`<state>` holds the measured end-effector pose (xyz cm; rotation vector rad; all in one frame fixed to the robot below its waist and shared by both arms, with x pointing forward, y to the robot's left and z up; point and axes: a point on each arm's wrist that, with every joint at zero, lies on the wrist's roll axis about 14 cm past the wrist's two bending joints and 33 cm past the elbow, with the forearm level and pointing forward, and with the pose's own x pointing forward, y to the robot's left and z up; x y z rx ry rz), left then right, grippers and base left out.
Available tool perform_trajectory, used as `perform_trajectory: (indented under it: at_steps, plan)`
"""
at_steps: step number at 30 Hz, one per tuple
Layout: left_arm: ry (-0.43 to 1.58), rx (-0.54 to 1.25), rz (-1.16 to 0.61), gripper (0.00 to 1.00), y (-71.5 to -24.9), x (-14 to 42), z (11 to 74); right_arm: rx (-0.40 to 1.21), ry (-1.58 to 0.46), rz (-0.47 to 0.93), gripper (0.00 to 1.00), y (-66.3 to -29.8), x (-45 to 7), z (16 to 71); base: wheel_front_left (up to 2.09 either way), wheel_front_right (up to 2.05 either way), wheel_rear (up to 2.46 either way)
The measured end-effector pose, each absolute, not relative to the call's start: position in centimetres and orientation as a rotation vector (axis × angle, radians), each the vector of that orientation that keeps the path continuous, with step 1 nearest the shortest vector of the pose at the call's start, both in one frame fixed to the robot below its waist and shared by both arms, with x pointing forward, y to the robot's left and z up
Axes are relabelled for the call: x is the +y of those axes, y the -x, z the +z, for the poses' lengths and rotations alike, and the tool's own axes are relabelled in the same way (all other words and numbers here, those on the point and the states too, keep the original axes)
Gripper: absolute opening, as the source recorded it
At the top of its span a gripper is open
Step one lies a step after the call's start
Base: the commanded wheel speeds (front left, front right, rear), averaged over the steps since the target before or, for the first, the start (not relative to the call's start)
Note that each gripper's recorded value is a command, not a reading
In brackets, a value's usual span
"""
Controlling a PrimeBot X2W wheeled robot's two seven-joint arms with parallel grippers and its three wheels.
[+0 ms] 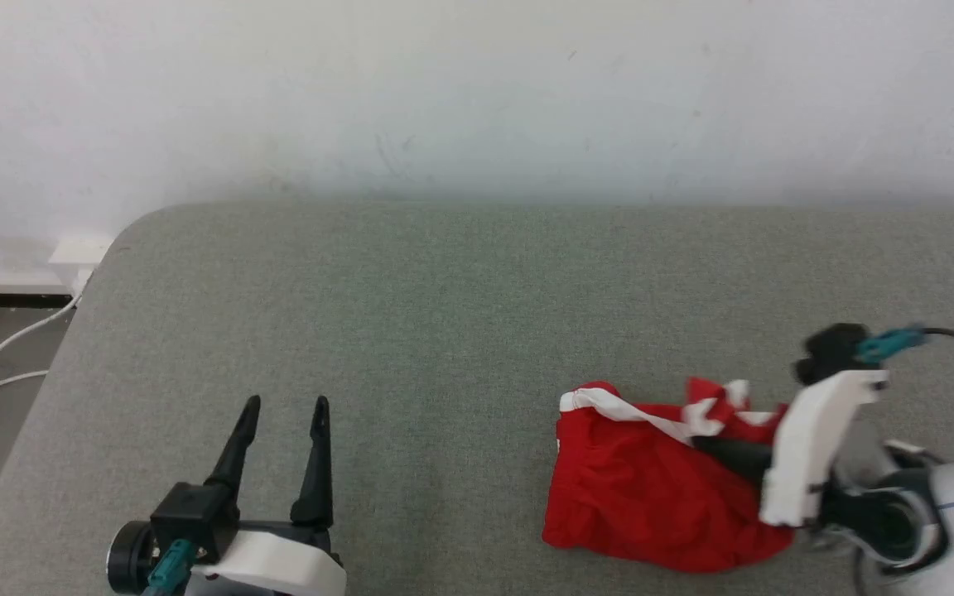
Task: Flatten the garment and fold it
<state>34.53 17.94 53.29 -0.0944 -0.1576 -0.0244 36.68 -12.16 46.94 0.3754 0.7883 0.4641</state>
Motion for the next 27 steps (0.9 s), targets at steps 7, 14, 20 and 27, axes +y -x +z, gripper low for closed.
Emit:
perform_trajectory:
  at_steps: [7,14,20,27]
  plan:
    - [0.093,-0.133,-0.047,1.00,-34.7,17.2,52.6,0.788,-0.419,0.640,0.00,-35.8,-3.6,46.7,0.00,0.00,0.00]
    - [0.102,-0.119,-0.056,1.00,-35.1,16.7,52.2,0.760,-0.343,0.621,1.00,-37.0,-1.7,44.2,0.00,0.00,0.00]
    - [0.103,-0.111,-0.059,1.00,-35.5,16.6,51.9,0.643,-0.196,0.688,1.00,-37.6,-0.7,45.4,0.00,0.00,0.00]
    - [0.104,-0.116,-0.080,1.00,-36.0,15.9,52.1,0.369,0.062,0.792,1.00,-37.1,-1.4,49.9,0.00,0.00,0.00]
